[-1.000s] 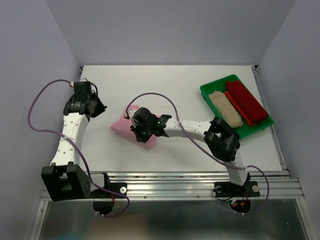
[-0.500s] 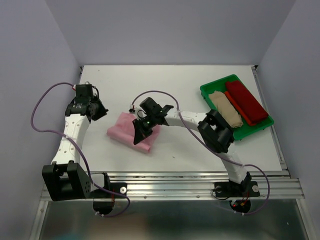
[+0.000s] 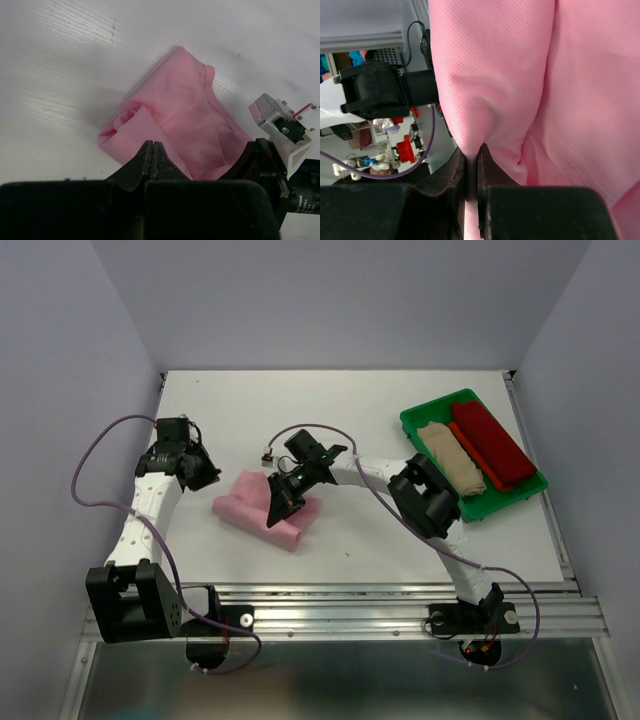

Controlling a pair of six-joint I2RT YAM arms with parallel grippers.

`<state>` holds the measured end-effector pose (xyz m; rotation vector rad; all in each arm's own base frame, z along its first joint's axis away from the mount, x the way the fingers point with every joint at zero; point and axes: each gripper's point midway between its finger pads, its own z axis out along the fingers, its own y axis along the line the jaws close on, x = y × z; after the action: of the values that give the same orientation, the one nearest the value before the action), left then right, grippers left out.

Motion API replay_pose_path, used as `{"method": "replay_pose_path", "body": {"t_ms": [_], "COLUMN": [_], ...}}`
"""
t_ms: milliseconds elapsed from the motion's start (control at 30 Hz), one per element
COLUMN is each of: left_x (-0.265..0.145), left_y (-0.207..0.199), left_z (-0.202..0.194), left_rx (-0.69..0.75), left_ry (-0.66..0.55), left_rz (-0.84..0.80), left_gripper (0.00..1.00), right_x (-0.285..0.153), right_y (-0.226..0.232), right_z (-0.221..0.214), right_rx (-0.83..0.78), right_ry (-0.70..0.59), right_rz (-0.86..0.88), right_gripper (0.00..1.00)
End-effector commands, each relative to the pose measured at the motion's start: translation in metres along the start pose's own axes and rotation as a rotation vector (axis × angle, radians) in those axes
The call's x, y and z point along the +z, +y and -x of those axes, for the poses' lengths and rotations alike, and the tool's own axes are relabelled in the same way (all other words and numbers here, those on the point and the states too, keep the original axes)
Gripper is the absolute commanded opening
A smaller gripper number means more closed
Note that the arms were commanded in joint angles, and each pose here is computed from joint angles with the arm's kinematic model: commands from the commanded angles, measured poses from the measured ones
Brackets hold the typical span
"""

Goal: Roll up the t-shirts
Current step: Roll the T-shirt to the center of the board.

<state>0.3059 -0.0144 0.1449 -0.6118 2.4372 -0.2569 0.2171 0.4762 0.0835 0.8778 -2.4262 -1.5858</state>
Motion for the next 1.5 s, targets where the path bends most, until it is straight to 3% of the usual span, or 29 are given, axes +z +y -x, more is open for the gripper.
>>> {"method": "replay_pose_path", "body": {"t_ms": [0, 700, 967, 1467], "left_x": [-0.007, 0.023, 0.023, 0.045], "left_y": [-0.007, -0.020, -0.012, -0.012], "left_z": [-0.001, -0.063, -0.056, -0.068], "left_rx": [0.036, 0.158, 0.154, 0.155], "left_ry": [-0.015, 0.169, 0.140, 0.171], "left_rz": [-0.044, 0.045, 0.122, 0.114], "left_gripper": [0.00, 0.00, 0.00, 0.00], "right_x": [-0.013, -0.016, -0.019, -0.020], "right_y": [0.011, -0.025, -0.029, -0.037], "right_z": [0.019, 0.015, 0.018, 0.021], "right_rx": [-0.003, 0.091, 0.102, 0.094], "right_ry": [-0.020, -0.029, -0.044, -0.088], "right_rz": [0.075, 0.093, 0.083, 0.027], "right_gripper": [0.01, 0.02, 0.01, 0.01]}}
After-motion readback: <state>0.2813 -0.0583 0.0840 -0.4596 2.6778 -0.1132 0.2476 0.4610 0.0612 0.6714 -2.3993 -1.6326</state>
